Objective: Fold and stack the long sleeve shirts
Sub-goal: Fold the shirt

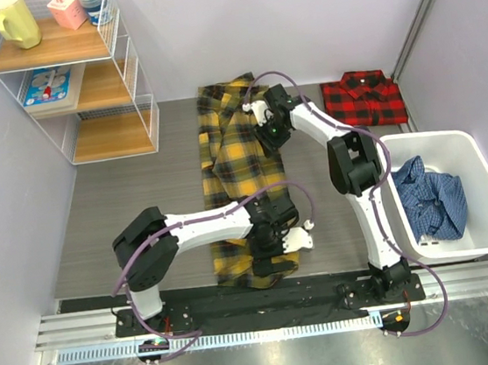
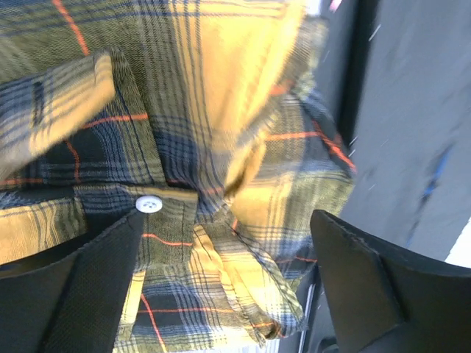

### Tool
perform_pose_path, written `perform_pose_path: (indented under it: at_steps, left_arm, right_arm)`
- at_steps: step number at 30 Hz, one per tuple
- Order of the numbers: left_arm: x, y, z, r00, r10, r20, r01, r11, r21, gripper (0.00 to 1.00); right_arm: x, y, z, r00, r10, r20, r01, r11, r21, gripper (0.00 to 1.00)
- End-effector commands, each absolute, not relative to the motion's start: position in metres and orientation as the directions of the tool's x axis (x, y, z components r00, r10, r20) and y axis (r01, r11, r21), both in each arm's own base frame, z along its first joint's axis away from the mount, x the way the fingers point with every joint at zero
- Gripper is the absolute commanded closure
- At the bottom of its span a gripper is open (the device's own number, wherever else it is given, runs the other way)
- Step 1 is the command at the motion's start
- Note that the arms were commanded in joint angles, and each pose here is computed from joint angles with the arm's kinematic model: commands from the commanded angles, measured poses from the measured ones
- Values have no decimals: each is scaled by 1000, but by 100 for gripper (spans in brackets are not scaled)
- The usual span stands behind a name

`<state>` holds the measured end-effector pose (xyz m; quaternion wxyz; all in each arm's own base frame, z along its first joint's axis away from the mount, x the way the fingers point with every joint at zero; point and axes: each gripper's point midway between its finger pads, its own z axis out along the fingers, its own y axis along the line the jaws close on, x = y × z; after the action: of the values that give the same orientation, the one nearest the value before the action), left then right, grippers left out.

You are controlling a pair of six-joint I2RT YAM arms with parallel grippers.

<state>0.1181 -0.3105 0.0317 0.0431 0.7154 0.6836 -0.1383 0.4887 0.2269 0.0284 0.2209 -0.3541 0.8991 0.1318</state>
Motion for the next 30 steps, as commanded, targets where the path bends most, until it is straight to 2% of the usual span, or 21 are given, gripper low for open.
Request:
perform_pose_path:
  at_steps: [1,3,7,10,11,13,15,16,17,19,20,23,30]
  left_arm:
    - [108,-341,95,8,881,-472,987,-84,-140,3]
    - [107,-329,113,-13,860,-509,985,-76,-153,1]
    - [100,-289,148,-78,801,-594,978,-55,-203,0]
    - [105,-261,159,-73,742,-667,992,-15,-126,0]
    - [106,-253,172,-19,700,-714,998,-28,-54,0]
    - [107,-237,153,14,711,-704,1000,-20,-1,0]
    - [109,-220,135,66,717,-694,997,-18,77,0]
    - [108,-215,128,83,722,-687,995,-24,95,0]
    - [106,-211,122,106,722,-684,993,-43,109,0]
    - [106,-207,108,158,715,-681,986,-72,153,0]
    - [105,-207,104,181,708,-682,982,-90,166,0]
    - [103,-206,90,275,686,-673,961,-172,217,0]
    - [98,-205,62,386,667,-637,923,-282,264,6]
  right_arm:
    - [513,203,50,-599,-613,-515,-706,708,-21,47]
    - [503,213,95,-547,-596,-588,-746,666,19,43]
    - [459,219,157,-471,-575,-669,-809,584,68,33]
    - [417,217,187,-401,-577,-711,-858,508,72,32]
    - [403,214,193,-378,-583,-719,-872,485,65,32]
    - [358,207,197,-306,-604,-736,-915,400,53,31]
    - [327,202,190,-263,-622,-738,-938,345,42,30]
    - [296,201,167,-266,-647,-714,-950,300,82,28]
    - [279,198,174,-173,-665,-727,-970,244,7,28]
    - [242,195,142,-129,-711,-692,-983,183,-6,28]
    - [223,202,148,-39,-707,-706,-991,120,-65,28]
    - [185,211,123,86,-717,-692,-990,14,-137,25]
    - [155,227,71,178,-736,-653,-981,-79,-179,25]
